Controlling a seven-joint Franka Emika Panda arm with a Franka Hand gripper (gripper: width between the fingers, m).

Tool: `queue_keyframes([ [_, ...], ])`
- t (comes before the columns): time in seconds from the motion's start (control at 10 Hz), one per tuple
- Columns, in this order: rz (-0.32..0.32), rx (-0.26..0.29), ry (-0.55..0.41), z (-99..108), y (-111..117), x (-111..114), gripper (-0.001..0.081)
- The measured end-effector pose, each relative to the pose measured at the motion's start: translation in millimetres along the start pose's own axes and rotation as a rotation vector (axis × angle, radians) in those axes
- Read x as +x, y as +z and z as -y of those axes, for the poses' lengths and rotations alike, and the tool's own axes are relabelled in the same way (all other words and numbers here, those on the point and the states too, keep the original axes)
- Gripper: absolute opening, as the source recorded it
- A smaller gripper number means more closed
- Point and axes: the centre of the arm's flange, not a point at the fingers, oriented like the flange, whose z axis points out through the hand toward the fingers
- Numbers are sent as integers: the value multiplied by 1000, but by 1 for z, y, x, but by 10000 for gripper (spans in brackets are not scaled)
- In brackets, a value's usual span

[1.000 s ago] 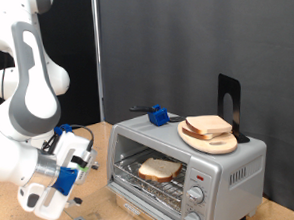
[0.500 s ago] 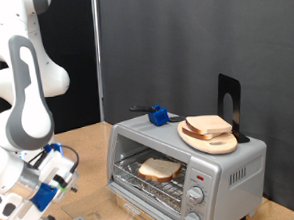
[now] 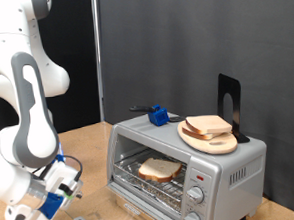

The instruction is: Make a piece of toast with the oven

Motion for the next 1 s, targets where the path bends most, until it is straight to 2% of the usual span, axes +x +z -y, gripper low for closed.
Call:
queue_keyframes([
  [0.2,99,30,-66,7,13,-14,800],
  [0.3,130,48,-86,11,12,-21,800],
  [0.6,184,153,-111,24,-17,-39,800],
  [0.7,180,196,-111,33,-24,-43,800],
  [1.0,74,298,-85,73,-39,-46,800],
])
